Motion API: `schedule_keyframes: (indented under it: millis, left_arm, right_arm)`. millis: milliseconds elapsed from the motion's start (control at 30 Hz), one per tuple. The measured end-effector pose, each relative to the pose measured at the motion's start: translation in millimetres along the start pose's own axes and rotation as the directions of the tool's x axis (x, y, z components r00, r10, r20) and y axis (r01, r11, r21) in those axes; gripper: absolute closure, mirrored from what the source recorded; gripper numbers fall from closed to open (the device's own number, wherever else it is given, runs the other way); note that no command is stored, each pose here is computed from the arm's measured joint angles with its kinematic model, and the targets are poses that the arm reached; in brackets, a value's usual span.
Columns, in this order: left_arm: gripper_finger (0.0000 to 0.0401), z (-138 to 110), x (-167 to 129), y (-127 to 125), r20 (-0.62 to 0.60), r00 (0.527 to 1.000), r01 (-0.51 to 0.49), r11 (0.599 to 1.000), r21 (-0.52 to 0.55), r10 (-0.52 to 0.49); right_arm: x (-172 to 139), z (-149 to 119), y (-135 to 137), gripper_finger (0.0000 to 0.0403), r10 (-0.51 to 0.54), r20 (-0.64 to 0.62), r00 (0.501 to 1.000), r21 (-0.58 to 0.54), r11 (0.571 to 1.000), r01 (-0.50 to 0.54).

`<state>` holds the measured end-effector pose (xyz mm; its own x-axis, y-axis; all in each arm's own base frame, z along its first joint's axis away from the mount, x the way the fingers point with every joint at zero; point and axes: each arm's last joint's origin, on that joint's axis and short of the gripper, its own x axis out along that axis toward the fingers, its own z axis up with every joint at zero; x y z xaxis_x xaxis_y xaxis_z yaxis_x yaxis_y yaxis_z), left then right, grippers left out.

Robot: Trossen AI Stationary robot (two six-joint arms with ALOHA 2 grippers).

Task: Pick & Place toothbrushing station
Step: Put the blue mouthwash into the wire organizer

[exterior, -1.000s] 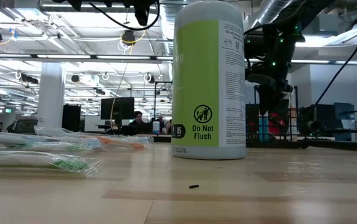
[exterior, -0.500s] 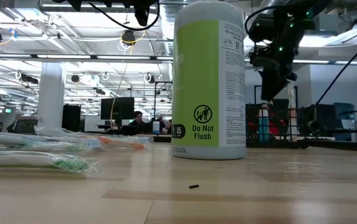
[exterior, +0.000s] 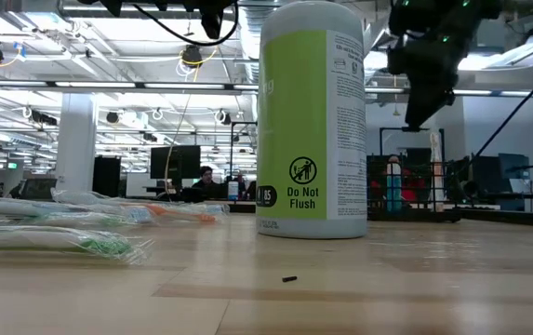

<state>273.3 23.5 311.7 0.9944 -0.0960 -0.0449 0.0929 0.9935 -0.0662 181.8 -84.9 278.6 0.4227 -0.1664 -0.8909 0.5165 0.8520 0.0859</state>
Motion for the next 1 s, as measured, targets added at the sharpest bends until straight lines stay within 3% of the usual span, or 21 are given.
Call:
schedule_keyframes:
  millis: [367,633,1000]
  left_arm:
    - [0.0390,0,0,0,-0.004,1.000,0.000,1.000,-0.004,0.000]
    - [0.0390,0,0,0,-0.005,1.000,0.000,1.000,-0.011,0.000]
    - [0.0390,0,0,0,-0.004,1.000,0.000,1.000,-0.013,0.000]
  right_arm:
    - [-22,-37,53,0.0270,0.114,-0.113,0.987,-0.132,0.983,-0.129]
    - [-34,-71,99,0.0270,0.211,-0.208,0.955,-0.203,0.946,-0.254]
    - [-57,-130,146,0.0280,0.273,-0.277,0.921,-0.178,0.928,-0.328]
